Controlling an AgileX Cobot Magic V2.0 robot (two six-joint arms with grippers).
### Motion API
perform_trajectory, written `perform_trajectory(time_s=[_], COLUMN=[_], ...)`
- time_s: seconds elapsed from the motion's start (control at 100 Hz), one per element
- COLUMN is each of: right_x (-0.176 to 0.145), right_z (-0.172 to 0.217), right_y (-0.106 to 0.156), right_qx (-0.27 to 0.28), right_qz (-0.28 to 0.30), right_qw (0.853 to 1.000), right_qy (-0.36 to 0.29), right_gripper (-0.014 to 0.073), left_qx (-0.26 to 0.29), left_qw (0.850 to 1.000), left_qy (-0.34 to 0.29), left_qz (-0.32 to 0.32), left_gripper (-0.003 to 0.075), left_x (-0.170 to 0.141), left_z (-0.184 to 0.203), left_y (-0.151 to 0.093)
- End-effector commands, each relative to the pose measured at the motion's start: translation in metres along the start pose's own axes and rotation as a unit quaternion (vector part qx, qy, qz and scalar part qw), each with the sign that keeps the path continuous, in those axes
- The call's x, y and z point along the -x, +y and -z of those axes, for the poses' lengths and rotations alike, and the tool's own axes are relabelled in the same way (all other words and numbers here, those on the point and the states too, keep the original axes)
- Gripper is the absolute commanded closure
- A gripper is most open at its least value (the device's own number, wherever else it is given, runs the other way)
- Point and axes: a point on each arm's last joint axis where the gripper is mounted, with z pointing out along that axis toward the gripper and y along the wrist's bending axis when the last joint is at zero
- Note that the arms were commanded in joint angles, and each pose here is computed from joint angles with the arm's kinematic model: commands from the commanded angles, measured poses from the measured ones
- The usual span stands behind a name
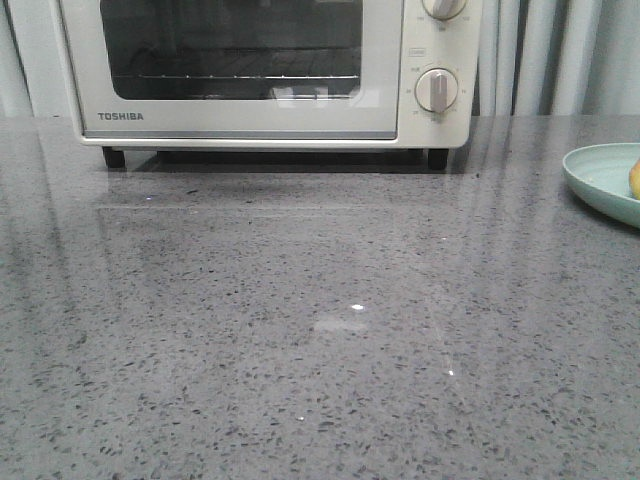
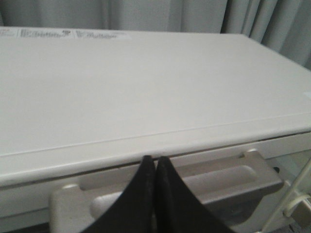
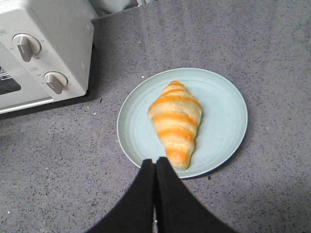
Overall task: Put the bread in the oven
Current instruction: 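Pull the oven door handle down with the left gripper to open it, then withdraw the left gripper and position the right gripper above the croissant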
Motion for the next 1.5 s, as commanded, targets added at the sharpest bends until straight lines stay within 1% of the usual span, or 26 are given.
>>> perform_trajectory(time_s=[0.0,0.08,0.26,0.39,0.49,0.58,0.64,0.72,0.85,0.99,1.1,1.17,1.25,1.39,1.49], right_x=[0.014,0.014,0.014,0.014,0.014,0.014,0.014,0.014,0.014,0.014,0.013,0.013,0.013,0.013,0.013], right_z=[0.004,0.004,0.004,0.004,0.004,0.004,0.004,0.004,0.004,0.004,0.004,0.003,0.003,0.003,0.003], right_y=[0.003,0.003,0.003,0.003,0.003,0.003,0.003,0.003,0.003,0.003,0.003,0.003,0.003,0.003,0.003], right_qx=[0.009,0.009,0.009,0.009,0.009,0.009,0.009,0.009,0.008,0.008,0.007,0.006,0.006,0.006,0.006], right_qz=[0.007,0.007,0.007,0.007,0.007,0.007,0.007,0.007,0.007,0.007,0.007,0.007,0.007,0.007,0.007], right_qw=[0.999,0.999,0.999,0.999,0.999,0.999,0.999,0.999,0.999,0.999,0.999,0.999,0.999,0.999,0.999], right_qy=[-0.046,-0.046,-0.046,-0.046,-0.046,-0.046,-0.046,-0.046,-0.045,-0.044,-0.038,-0.036,-0.036,-0.034,-0.033], right_gripper=[0.0662,0.0662,0.0662,0.0662,0.0662,0.0662,0.0662,0.0662,0.0662,0.0662,0.0662,0.0662,0.0662,0.0662,0.0662], left_qx=[0.002,0.010,0.016,0.020,0.026,0.034,0.038,0.039,0.020,-0.025,-0.073,-0.103,-0.127,-0.143,-0.140], left_qw=[1.000,1.000,0.998,0.996,0.992,0.989,0.988,0.987,0.987,0.990,0.991,0.991,0.990,0.986,0.984], left_qy=[-0.030,-0.008,0.061,0.087,0.121,0.144,0.143,0.148,0.150,0.123,0.097,0.066,0.012,-0.070,-0.098], left_qz=[-0.002,0.000,0.000,0.001,0.001,0.026,0.042,0.049,0.058,0.062,0.057,0.056,0.060,0.055,0.040], left_gripper=[0.0741,0.0741,0.0741,0.0741,0.0741,0.0741,0.0741,0.0741,0.0741,0.0741,0.0742,0.0742,0.0742,0.0742,0.0742], left_x=[0.017,0.012,-0.001,-0.016,-0.043,-0.074,-0.090,-0.111,-0.127,-0.121,-0.103,-0.090,-0.075,-0.058,-0.051], left_z=[0.007,0.005,0.005,0.005,0.006,0.011,0.018,0.035,0.068,0.109,0.145,0.168,0.195,0.234,0.256], left_y=[0.002,0.007,0.008,0.011,0.015,0.020,0.022,0.021,0.010,-0.008,-0.021,-0.027,-0.027,-0.020,-0.015])
